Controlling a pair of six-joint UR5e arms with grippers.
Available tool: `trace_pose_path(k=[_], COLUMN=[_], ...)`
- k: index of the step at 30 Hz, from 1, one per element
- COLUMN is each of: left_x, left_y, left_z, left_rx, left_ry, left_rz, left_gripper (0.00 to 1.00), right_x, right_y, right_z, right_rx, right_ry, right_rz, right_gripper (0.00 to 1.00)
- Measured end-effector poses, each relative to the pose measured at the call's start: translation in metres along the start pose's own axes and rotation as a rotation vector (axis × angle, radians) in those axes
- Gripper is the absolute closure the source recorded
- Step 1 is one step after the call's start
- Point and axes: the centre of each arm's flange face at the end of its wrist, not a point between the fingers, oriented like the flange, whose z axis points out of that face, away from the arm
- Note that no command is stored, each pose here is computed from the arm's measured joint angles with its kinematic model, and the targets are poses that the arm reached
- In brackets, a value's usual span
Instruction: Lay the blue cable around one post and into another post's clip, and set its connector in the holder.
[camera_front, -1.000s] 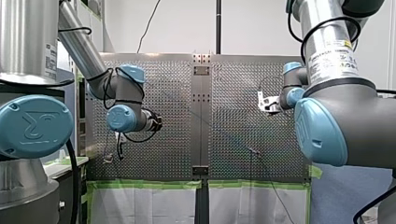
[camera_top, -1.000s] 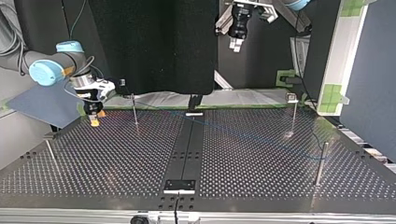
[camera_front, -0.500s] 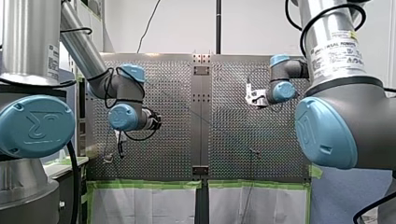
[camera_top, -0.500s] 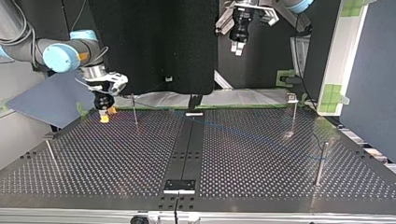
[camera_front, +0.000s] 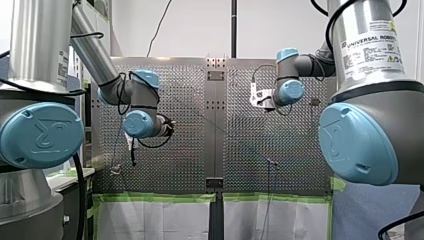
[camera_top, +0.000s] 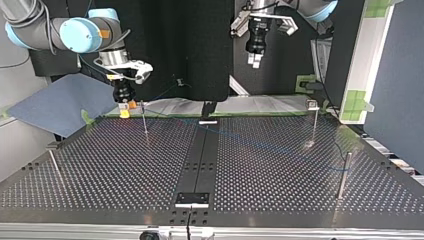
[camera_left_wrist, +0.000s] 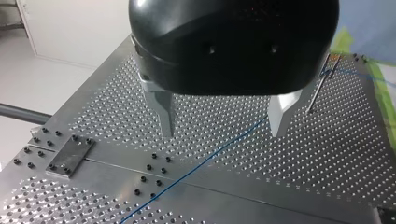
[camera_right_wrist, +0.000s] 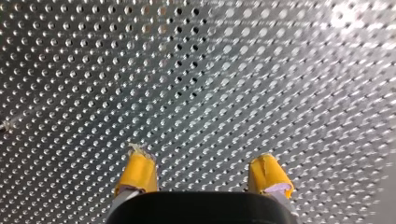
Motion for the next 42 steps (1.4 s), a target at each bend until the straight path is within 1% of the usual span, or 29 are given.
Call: trace_pose_path(k=[3,6,42], left_x=[-0.0002,-0.0003,-0.0003], left_y=[-0.0003,-0.0004,-0.0005], left_z=[0.0031,0.0039,0.0042], left_rx=[-0.002,-0.003,-0.003], left_ry=[-0.003,-0.004,-0.005], left_rz=[-0.002,-0.002,-0.003], left_gripper=[0.0,0.0,0.0], right_x=[0.0008,0.0011,0.0012], right_y=[-0.0036,-0.0046,-0.0049], right_z=[-0.0035,-0.0045,-0.0048], right_rx=[0.0,0.0,0.0], right_ry=[0.004,0.004,0.005], right_rz=[-0.007,-0.008,-0.009], right_gripper=[0.0,0.0,0.0])
